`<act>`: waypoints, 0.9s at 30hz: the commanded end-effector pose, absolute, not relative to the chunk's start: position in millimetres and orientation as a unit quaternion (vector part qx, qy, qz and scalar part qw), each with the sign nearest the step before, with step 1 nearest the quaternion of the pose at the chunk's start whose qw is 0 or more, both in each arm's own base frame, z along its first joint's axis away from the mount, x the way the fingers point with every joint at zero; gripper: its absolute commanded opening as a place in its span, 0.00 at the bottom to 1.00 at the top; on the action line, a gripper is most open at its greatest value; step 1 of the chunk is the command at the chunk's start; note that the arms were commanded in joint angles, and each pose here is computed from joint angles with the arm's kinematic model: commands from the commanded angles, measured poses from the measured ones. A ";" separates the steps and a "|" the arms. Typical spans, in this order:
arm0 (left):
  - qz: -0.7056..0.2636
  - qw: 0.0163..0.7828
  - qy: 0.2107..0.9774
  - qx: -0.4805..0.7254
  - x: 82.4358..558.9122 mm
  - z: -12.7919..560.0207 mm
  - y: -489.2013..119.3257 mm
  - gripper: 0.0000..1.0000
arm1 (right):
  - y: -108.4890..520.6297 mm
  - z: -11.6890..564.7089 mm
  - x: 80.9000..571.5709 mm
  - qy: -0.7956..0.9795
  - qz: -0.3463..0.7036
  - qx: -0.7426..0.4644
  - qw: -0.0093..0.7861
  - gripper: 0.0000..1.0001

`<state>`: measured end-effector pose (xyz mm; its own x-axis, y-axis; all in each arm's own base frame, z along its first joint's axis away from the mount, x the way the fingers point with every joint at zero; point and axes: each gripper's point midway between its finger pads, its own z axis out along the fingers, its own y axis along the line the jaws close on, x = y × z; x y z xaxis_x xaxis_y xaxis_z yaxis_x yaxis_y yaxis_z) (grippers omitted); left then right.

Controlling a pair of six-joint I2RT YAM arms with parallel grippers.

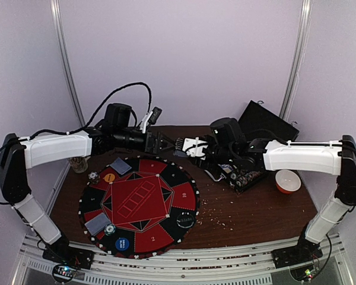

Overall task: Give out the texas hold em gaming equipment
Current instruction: Pick up the poker card from the face-down deck piles.

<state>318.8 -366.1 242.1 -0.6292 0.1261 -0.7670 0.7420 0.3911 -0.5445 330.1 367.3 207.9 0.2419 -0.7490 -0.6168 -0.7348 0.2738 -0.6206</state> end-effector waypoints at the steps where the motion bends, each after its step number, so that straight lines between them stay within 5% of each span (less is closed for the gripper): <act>1: -0.500 0.340 0.740 0.295 320.1 257.3 -378.9 0.98 | 380.6 216.9 330.6 0.608 0.000 -0.602 0.519 0.44; 6: -0.473 0.335 0.771 0.264 338.7 240.2 -379.8 0.90 | 381.8 215.2 331.0 0.607 -0.002 -0.604 0.517 0.44; 15: -0.445 0.326 0.788 0.274 332.8 232.0 -369.7 0.51 | 377.9 211.8 332.5 0.612 -0.011 -0.600 0.515 0.44; 27: -0.432 0.334 0.789 0.281 327.1 236.4 -361.6 0.45 | 376.8 210.7 332.7 0.613 -0.014 -0.601 0.514 0.44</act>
<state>329.0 -366.8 226.1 -0.6518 0.1546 -0.7424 0.7101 0.4682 -0.5259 328.6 373.3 199.1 0.2397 -0.7604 -0.6036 -0.7425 0.2569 -0.6186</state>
